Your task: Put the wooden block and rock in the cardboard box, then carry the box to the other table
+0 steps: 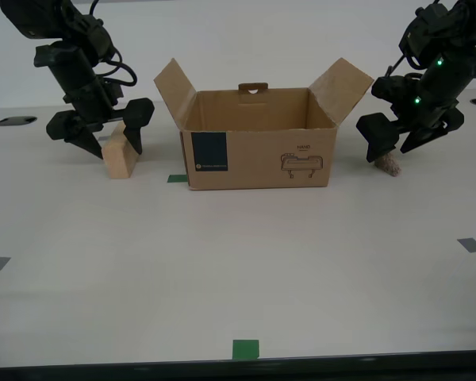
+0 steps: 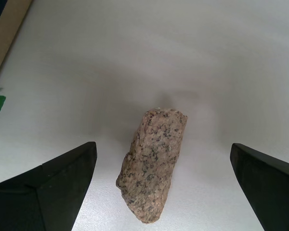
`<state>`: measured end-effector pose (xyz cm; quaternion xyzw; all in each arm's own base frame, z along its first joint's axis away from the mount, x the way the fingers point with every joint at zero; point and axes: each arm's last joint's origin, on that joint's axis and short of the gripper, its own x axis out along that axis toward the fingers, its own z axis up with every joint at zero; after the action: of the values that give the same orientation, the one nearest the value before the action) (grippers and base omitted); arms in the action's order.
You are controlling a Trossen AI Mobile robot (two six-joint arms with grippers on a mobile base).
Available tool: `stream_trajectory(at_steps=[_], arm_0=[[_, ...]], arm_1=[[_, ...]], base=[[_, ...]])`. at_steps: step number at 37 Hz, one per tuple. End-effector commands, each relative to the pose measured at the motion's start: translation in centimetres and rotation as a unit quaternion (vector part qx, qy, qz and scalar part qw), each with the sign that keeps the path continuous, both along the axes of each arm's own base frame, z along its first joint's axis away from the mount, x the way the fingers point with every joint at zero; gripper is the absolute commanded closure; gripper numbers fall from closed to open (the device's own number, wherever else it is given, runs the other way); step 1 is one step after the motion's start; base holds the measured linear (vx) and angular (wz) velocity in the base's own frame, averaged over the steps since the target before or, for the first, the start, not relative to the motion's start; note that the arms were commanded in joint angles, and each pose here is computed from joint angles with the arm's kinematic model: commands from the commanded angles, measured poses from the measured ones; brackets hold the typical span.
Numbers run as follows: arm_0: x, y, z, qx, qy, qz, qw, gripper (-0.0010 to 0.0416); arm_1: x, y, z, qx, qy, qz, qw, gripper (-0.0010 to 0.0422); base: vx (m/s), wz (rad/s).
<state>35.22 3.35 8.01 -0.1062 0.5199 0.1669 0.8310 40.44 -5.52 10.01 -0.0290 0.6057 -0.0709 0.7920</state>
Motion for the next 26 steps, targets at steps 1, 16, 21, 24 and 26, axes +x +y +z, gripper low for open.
stream_trajectory(at_steps=[1, 16, 21, 24, 26], arm_0=[[-0.06, 0.01, -0.04, -0.003, 0.002, 0.002, 1.0, 0.0025], [-0.12, 0.03, -0.06, 0.013, 0.012, -0.04, 0.999, 0.0073], [-0.02, -0.02, -0.02, 0.008, 0.009, -0.054, 0.998, 0.0076], [-0.09, -0.03, -0.06, 0.008, 0.012, -0.056, 0.998, 0.0069], [-0.11, -0.03, -0.07, 0.009, 0.013, -0.058, 0.998, 0.0061]], arm_1=[[-0.02, -0.03, 0.02, 0.0, 0.001, 0.001, 1.0, 0.0051], [-0.09, -0.16, 0.0, -0.003, 0.006, 0.015, 1.0, 0.005], [-0.08, -0.16, 0.01, -0.003, 0.006, 0.015, 1.0, 0.0051], [-0.06, -0.18, 0.01, -0.004, 0.005, 0.015, 1.0, 0.0051], [-0.05, -0.18, 0.01, -0.004, 0.004, 0.015, 1.0, 0.0051]], base=[[0.0, 0.0], [0.0, 0.0], [0.0, 0.0], [0.0, 0.0], [0.0, 0.0]])
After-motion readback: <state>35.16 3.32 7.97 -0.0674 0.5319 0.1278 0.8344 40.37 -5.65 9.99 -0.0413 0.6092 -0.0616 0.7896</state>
